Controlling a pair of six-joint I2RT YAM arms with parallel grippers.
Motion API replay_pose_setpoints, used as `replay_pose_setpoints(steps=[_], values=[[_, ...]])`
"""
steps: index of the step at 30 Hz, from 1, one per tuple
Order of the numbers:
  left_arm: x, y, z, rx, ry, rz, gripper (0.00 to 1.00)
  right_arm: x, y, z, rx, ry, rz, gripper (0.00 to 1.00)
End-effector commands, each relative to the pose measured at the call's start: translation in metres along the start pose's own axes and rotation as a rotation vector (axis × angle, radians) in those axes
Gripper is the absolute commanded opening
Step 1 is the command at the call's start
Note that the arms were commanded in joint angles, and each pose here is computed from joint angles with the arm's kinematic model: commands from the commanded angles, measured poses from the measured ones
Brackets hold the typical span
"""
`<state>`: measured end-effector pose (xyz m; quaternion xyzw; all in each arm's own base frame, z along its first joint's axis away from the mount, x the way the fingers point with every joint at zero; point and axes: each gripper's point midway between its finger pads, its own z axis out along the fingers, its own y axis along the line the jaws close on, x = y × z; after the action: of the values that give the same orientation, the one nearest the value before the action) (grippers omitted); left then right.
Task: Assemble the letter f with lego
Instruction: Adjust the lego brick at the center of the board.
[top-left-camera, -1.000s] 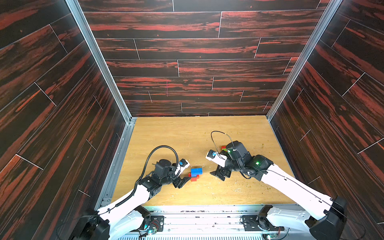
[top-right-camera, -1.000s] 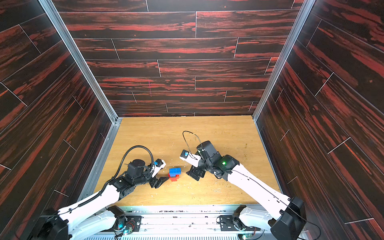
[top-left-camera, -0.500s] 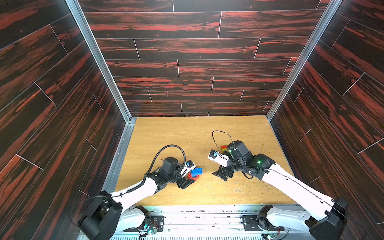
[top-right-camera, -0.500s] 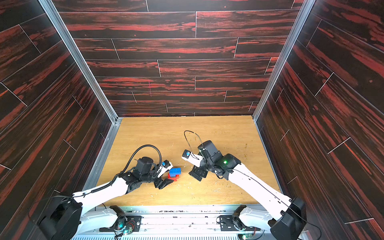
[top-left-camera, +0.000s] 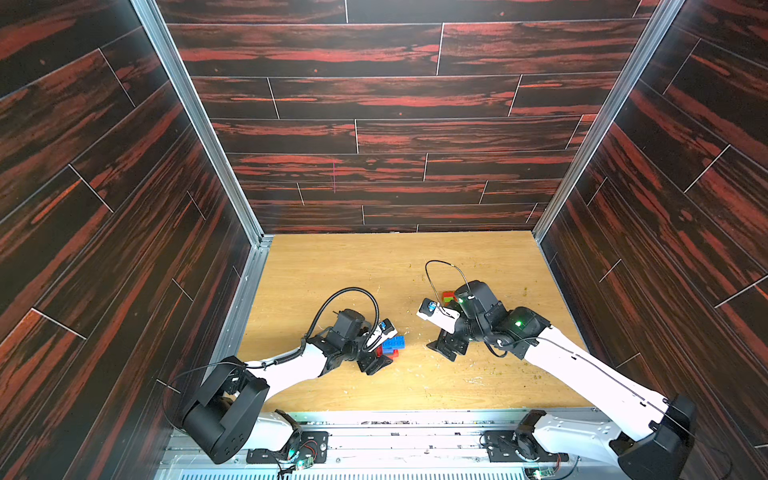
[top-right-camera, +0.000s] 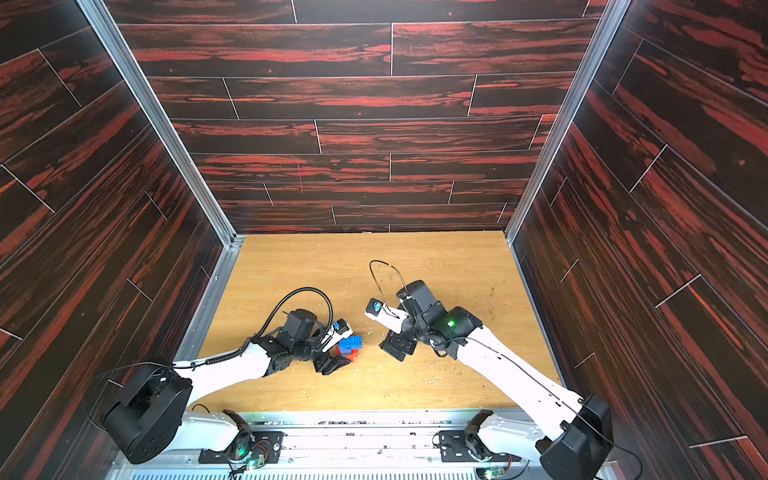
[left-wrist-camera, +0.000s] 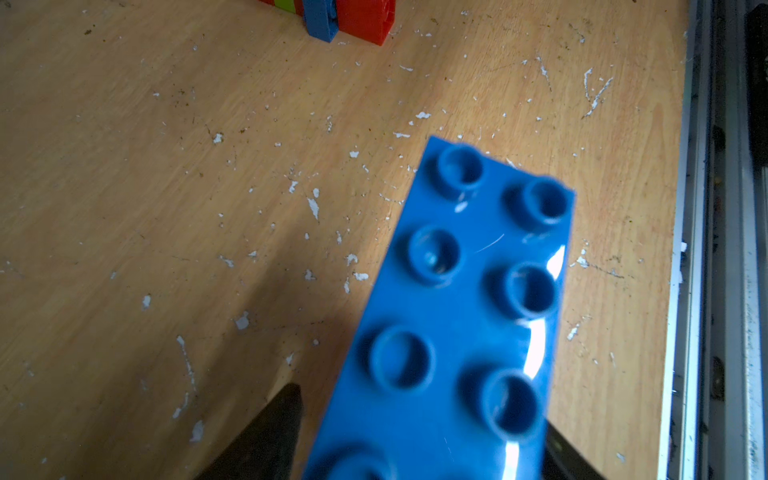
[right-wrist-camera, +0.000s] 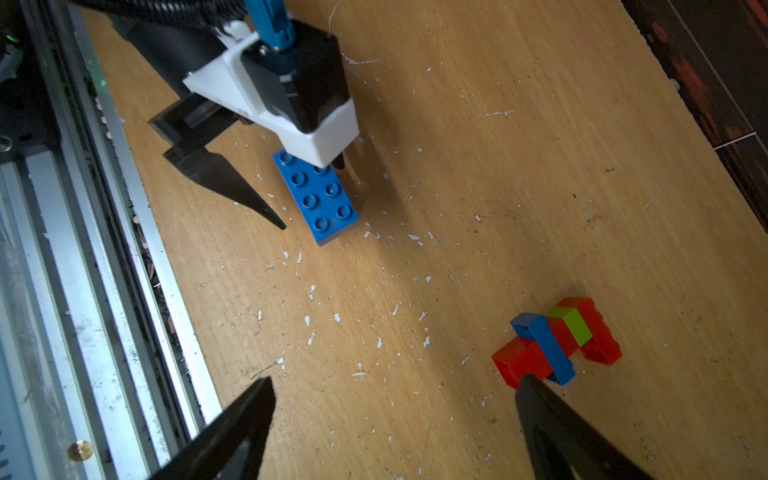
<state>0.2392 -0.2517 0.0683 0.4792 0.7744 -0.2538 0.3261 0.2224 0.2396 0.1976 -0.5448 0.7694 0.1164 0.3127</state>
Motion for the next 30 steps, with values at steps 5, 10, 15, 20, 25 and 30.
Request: replay_pose_setpoints(steps=[5, 10, 15, 20, 25, 30], values=[[-0.008, -0.001, 0.004, 0.011, -0.042, 0.026, 0.7, 0.002, -0.005, 0.002, -0.007, 0.013, 0.004, 0.94], [-0.006, -0.003, 0.004, 0.022, -0.038, 0.027, 0.65, 0.004, -0.008, 0.005, -0.008, 0.015, 0.012, 0.94], [-0.008, -0.002, 0.003, 0.02, -0.038, 0.03, 0.49, 0.004, -0.009, 0.008, -0.015, 0.017, 0.011, 0.94], [-0.011, -0.002, 0.002, 0.019, -0.04, 0.036, 0.45, 0.003, -0.009, 0.01, -0.022, 0.018, 0.011, 0.94], [-0.018, 0.0, 0.0, 0.014, -0.044, 0.048, 0.42, 0.005, -0.009, 0.011, -0.026, 0.024, 0.014, 0.94], [-0.033, 0.005, 0.006, 0.033, -0.049, 0.054, 0.36, 0.006, -0.01, 0.009, -0.021, 0.028, 0.016, 0.94]])
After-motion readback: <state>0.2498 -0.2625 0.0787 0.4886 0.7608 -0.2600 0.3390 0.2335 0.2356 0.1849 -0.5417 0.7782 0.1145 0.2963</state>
